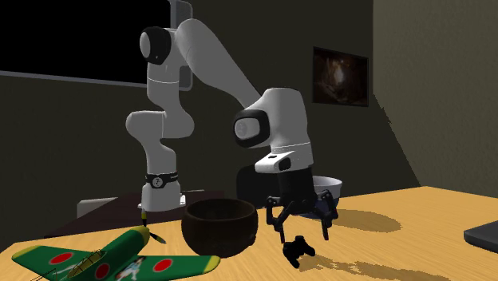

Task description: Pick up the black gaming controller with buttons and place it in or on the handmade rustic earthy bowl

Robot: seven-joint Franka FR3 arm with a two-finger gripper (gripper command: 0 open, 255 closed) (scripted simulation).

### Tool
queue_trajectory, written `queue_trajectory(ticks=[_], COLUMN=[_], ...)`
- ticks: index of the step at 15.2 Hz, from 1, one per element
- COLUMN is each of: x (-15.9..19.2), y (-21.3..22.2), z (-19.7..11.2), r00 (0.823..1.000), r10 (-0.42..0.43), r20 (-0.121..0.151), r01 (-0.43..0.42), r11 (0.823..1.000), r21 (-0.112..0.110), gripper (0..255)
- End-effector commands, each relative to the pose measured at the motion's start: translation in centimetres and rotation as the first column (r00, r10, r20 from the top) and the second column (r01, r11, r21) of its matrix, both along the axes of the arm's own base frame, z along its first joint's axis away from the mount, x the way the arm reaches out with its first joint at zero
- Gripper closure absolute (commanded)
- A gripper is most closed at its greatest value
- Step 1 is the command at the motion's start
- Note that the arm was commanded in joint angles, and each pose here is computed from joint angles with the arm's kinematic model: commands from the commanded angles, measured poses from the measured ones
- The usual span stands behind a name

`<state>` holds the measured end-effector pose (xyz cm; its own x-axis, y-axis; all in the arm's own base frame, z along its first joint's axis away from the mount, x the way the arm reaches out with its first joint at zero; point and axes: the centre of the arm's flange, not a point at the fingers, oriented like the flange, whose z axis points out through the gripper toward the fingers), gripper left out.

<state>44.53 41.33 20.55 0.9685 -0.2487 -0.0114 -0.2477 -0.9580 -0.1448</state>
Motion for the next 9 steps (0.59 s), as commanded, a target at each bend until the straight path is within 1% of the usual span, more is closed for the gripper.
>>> queue_trajectory(ticks=[1, 3, 4, 9], x=[0.0, 0.0, 0.0, 0.0], y=[0.01, 0.01, 0.01, 0.02], z=[-0.03, -0.02, -0.02, -0.01], r00=[1.0, 1.0, 1.0, 1.0], r10=[0.0, 0.0, 0.0, 0.0], r20=[0.0, 0.0, 0.0, 0.0], r01=[0.0, 0.0, 0.0, 0.0], r11=[1.0, 1.0, 1.0, 1.0], r21=[0.0, 0.0, 0.0, 0.0], gripper=[0, 0, 255, 255])
